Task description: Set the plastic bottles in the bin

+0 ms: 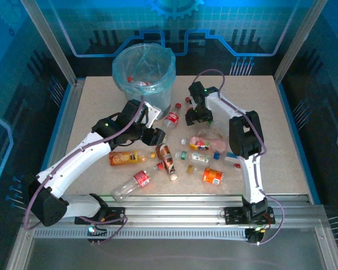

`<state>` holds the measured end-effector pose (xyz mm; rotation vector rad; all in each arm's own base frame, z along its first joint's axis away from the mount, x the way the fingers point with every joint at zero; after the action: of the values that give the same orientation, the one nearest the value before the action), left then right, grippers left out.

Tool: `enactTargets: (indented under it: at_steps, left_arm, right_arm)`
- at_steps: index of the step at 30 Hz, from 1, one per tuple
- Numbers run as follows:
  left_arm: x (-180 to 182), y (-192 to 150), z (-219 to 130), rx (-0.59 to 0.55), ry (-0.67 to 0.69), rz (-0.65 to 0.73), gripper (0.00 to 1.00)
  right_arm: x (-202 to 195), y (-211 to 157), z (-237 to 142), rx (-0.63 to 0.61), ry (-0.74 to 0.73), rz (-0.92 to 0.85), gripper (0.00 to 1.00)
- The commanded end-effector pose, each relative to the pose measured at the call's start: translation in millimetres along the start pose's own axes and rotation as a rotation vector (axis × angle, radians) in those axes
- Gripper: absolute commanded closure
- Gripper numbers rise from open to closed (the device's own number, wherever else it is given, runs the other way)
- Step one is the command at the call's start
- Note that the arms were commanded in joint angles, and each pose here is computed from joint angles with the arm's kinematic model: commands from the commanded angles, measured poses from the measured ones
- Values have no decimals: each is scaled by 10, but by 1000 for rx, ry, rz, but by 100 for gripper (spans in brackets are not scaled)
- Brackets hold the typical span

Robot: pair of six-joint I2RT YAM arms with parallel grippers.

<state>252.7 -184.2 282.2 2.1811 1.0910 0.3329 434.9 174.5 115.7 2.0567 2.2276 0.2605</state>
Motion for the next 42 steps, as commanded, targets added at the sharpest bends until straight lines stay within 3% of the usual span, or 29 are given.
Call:
enactTargets:
  at_steps: [1,7,12,23,30,34,42]
  left_arm:
    - [4,-24,58,1,9,34,38]
    - [14,2,-15,-17,22,45,38]
    - [15,230,-183,-91,39,60,38]
    - [42,800,-443,-316,74,-50,38]
    - [29,1014,-585,-403,58,-105,38]
    - [8,1092,-705,-441,37,-139,31]
    - [-61,1243,-831,-507,-82,-213,28]
  right_arm:
    - [13,22,67,27,-2,15,28]
    - [-3,13,124,44,-25,1,34]
    - [-19,1,-37,7,-2,4,41]
    - [-153,26,-885,-169,176,90,47]
    - [-278,-117,-1337,-257,245,110,48]
    - [-328,-294,-1637,-329,294,107,50]
    - [-137,-788,-2225,-452,597,-106,53]
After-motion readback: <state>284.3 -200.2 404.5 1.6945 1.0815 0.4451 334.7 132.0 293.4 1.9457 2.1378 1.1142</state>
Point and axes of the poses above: each hand's point on the last joint's axis, 136 mm out from that joint toward the fingers, its own z axis out along the fingers, its own x axis along the line the jaws close on, y = z × x, the point moved 7 cm from there along -z, back along the fingers, and after that the axes turned 8 degrees about z, right-handed, at the moved point
